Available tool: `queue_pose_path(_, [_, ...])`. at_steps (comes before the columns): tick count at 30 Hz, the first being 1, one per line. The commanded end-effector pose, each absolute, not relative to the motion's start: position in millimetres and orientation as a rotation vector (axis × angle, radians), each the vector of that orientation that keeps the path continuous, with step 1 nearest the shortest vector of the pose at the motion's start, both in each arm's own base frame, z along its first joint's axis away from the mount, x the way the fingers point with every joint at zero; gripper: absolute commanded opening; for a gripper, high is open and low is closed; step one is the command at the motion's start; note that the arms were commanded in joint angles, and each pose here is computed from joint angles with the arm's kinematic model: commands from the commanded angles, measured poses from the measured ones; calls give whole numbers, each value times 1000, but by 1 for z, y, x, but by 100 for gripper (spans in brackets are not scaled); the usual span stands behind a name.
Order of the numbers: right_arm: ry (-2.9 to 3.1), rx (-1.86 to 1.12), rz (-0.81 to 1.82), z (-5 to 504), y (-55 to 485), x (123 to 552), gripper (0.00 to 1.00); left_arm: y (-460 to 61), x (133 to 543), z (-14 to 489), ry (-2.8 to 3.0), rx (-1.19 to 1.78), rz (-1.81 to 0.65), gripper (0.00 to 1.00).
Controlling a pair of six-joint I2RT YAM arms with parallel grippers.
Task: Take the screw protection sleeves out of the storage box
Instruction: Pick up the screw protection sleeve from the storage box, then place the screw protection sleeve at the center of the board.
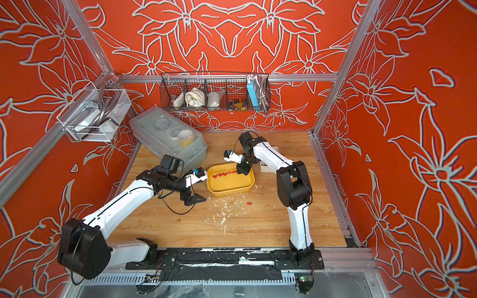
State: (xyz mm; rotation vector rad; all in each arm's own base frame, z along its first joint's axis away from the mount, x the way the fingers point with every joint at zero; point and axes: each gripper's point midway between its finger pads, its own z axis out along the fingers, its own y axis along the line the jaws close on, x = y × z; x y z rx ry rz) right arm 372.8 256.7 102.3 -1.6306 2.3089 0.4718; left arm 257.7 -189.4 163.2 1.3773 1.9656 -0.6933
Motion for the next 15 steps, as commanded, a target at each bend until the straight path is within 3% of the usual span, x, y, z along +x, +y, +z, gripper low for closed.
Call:
queue_pose_path(1, [2293,-1581,685,141,257,341,0,-192,251,167,1954,1385,-736,98])
queue_pose_path(8, [2239,-1647,876,158,239,268,0,-194,248,171,1949,1378,-764,98])
queue_pose_path(15, [2264,-1711,831,124,226,223,0,-192,248,170,1953,1389,-746,98])
